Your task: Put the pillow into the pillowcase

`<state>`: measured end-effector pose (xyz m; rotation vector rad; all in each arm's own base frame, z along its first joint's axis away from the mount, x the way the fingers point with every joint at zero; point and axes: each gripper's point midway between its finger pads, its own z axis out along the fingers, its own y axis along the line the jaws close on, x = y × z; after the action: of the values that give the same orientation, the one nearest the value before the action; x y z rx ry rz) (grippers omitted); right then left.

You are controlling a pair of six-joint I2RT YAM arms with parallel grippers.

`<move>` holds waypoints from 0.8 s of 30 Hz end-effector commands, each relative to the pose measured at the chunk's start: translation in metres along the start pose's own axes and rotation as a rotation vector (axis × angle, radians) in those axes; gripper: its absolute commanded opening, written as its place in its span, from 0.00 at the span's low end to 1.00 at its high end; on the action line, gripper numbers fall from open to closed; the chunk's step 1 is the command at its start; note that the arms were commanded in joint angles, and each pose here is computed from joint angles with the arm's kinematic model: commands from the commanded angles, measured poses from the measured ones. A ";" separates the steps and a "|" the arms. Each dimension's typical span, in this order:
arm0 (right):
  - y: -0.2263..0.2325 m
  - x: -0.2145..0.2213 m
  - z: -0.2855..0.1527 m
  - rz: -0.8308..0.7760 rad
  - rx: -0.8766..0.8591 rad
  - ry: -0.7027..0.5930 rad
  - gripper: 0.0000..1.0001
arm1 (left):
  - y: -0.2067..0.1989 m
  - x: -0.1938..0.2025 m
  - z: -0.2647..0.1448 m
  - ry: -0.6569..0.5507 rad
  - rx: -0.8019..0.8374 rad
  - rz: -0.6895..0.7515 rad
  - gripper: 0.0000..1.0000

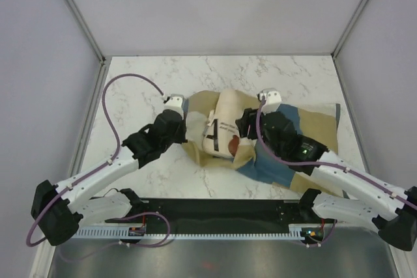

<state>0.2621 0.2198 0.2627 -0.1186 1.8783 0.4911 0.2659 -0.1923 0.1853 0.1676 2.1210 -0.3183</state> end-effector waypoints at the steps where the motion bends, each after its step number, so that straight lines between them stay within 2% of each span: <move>1: 0.013 0.031 0.000 0.138 -0.089 0.045 0.66 | 0.037 0.034 0.017 0.010 -0.138 -0.235 0.02; 3: 0.003 0.047 -0.003 0.132 -0.064 0.078 0.70 | 0.041 0.056 0.024 0.045 -0.133 -0.294 0.02; 7: -0.007 0.060 -0.010 0.121 -0.049 0.099 0.73 | 0.067 0.099 0.029 0.102 -0.226 -0.320 0.02; 12: -0.011 0.068 -0.006 0.097 -0.019 0.130 0.74 | 0.072 0.119 0.026 0.122 -0.220 -0.338 0.02; 15: -0.010 0.081 -0.006 0.089 -0.015 0.191 0.79 | 0.081 0.123 0.020 0.124 -0.261 -0.331 0.05; 18: -0.012 0.093 -0.009 0.101 -0.014 0.233 0.79 | 0.090 0.116 0.011 0.095 -0.302 -0.335 0.19; 19: -0.011 0.096 -0.010 0.103 -0.022 0.242 0.79 | 0.093 0.113 0.009 0.078 -0.317 -0.338 0.39; 21: -0.002 0.100 -0.012 0.096 -0.072 0.272 0.79 | 0.096 0.106 0.003 0.063 -0.333 -0.338 0.67; 22: 0.001 0.100 -0.011 0.085 -0.087 0.281 0.79 | 0.098 0.101 0.001 0.052 -0.342 -0.335 0.87; 24: 0.010 0.100 -0.006 0.036 -0.105 0.299 0.80 | 0.095 0.090 -0.002 0.047 -0.336 -0.309 0.95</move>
<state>0.2200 0.2235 0.1634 -0.1609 2.1569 0.5699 0.2260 -0.1093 0.0675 -0.3075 2.2871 -0.1818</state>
